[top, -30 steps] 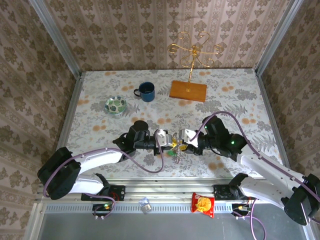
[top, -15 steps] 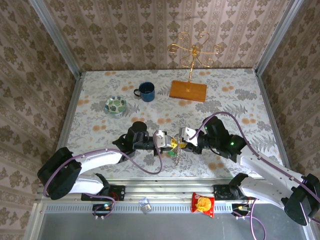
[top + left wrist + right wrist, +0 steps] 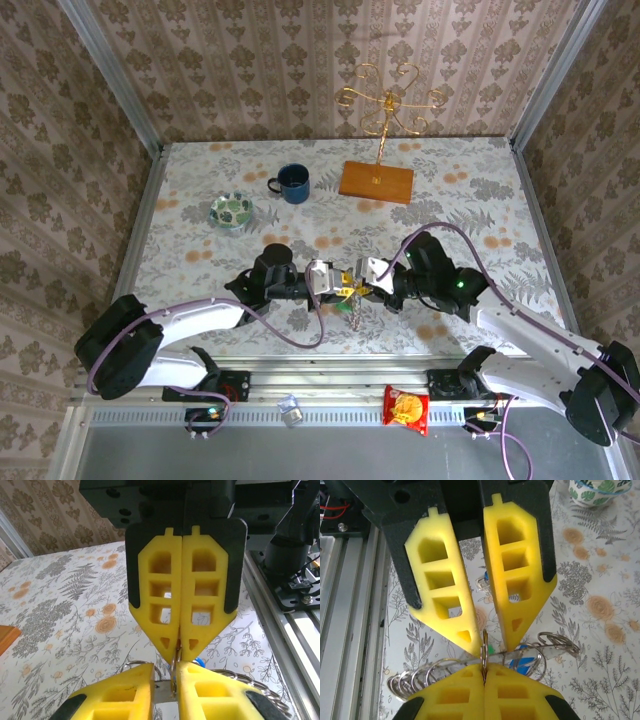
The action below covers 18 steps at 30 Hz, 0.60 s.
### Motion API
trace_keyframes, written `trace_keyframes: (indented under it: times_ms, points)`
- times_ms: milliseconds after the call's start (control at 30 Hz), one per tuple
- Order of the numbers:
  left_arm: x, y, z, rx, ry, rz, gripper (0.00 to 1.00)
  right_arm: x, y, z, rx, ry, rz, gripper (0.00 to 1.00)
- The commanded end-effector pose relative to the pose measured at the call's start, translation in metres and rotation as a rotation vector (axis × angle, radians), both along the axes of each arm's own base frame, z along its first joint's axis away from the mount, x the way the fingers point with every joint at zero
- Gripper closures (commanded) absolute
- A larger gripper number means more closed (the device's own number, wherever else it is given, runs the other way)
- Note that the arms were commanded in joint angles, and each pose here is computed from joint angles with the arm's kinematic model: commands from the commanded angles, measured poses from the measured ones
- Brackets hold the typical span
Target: Put the keys on the keyring
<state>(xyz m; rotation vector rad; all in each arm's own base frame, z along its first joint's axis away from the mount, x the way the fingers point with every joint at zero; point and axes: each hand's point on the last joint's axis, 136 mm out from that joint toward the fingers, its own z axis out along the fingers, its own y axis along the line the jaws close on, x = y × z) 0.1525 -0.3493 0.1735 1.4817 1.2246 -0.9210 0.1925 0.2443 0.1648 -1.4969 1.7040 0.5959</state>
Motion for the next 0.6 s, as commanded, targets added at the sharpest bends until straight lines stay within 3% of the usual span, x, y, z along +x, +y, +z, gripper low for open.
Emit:
trace_keyframes:
  times_ms: [0, 300, 467, 567]
  points:
    - [0.003, -0.001, 0.010, 0.029, -0.043, 0.010, 0.83, 0.000, -0.001, 0.007, -0.060, -0.007, 0.028, 1.00]
    - [0.003, -0.006, 0.007, 0.101, -0.066, -0.013, 0.88, -0.003, 0.011, 0.016, -0.104, 0.010, 0.080, 1.00]
    - [0.001, -0.005, 0.009, 0.091, -0.075, -0.018, 1.00, -0.003, 0.017, 0.027, -0.020, -0.019, 0.077, 0.99]
    - [0.001, -0.004, 0.010, 0.068, -0.084, -0.009, 1.00, 0.001, 0.012, 0.026, 0.026, -0.058, 0.029, 0.76]
